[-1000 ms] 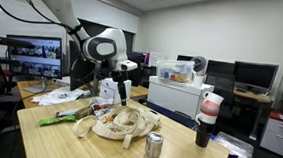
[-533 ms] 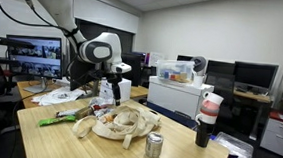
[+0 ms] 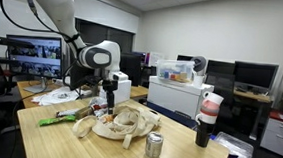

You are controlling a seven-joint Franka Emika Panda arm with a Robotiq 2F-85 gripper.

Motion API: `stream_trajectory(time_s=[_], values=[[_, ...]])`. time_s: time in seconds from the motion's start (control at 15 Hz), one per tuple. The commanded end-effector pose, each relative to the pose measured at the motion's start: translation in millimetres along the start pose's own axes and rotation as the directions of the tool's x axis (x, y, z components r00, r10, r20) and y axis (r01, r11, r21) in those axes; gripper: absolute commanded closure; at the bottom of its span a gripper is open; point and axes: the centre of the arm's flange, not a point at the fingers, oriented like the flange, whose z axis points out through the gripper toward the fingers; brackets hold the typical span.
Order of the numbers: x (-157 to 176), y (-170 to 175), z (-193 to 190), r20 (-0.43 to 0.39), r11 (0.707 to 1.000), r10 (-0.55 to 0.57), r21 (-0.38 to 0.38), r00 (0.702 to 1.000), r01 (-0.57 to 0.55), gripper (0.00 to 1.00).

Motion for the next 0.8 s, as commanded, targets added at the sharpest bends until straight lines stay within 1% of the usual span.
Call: stream_trajectory(time_s=[0.0,0.13,0.73], values=[[-0.3,-3.2,11.8,0.049,0.998,0.030,-0.054,0.998,-0.028,0.00],[2.2,-3.8,20.5,0.058,0.998,0.037,-0.060,0.998,-0.034,0.00],[16.9,-14.4,52.9,0.023,0.999,0.029,-0.042,0.999,-0.028,0.00]])
